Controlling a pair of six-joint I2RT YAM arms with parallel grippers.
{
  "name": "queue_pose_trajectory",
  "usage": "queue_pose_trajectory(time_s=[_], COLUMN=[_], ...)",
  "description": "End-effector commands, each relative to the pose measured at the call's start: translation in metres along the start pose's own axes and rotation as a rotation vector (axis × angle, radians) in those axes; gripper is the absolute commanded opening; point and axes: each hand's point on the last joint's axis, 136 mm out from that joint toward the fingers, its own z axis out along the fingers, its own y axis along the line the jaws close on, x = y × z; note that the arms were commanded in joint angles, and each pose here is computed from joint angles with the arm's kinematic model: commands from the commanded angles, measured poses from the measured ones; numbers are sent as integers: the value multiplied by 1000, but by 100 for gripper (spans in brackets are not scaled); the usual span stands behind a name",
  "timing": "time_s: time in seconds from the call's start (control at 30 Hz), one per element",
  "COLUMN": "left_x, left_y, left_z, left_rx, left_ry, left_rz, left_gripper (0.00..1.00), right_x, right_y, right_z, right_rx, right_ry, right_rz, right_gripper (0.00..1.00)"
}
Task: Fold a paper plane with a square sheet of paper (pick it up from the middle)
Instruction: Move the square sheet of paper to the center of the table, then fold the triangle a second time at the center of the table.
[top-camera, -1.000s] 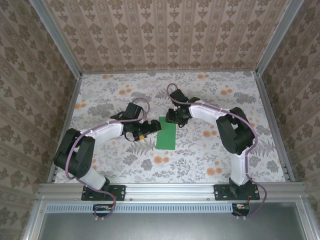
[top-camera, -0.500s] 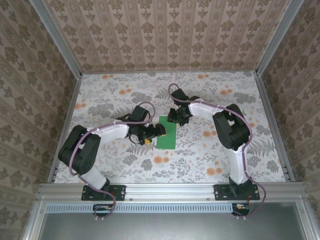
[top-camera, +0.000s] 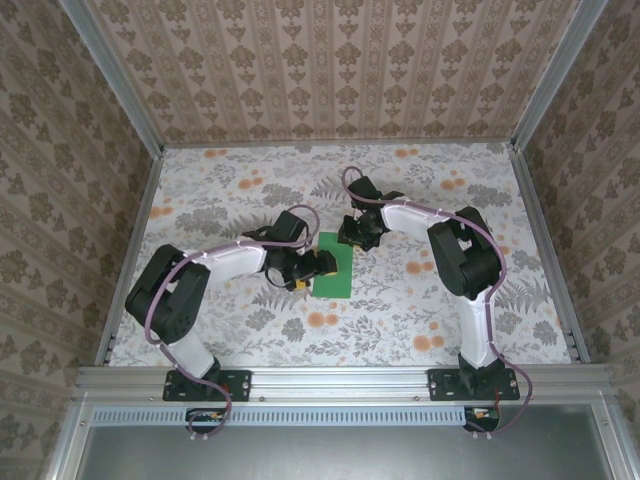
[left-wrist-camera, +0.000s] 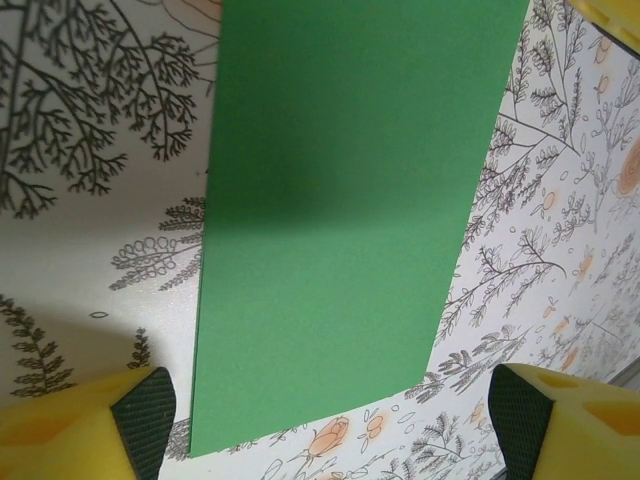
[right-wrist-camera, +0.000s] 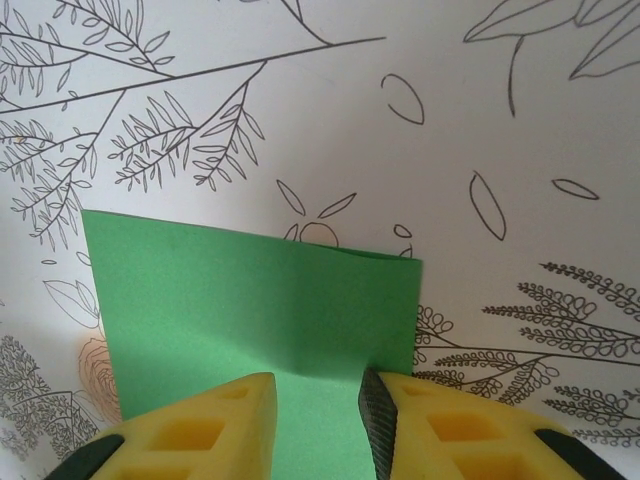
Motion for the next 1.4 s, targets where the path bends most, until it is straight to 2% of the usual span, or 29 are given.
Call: queue_pose_trajectory(time_s=[0.0,0.17,0.5,0.87,1.0,1.37], left_x=[6,10,15,9,8,31], left_y=[3,6,-4,-14,4,16], left_z=[2,3,13,9,2,4], left_rx=[-47,-83,-74,-28,-115,-224], left_ry=[29,42,82,58,38,55], left_rz=[17,25,54,60,34,35], left_gripper=[85,85,85,84,84,86], right_x=[26,26,28,30,30,27], right_y=[-45,-48,-51,-51,-52,-54], right_z=[27,29,32,33,33,32], right_rx=[111,102,98,94,99,105], right_ry=[100,108,117,124,126,120], right_rz=[77,93,100,97,96,102], right_gripper=[34,34,34,34,34,34])
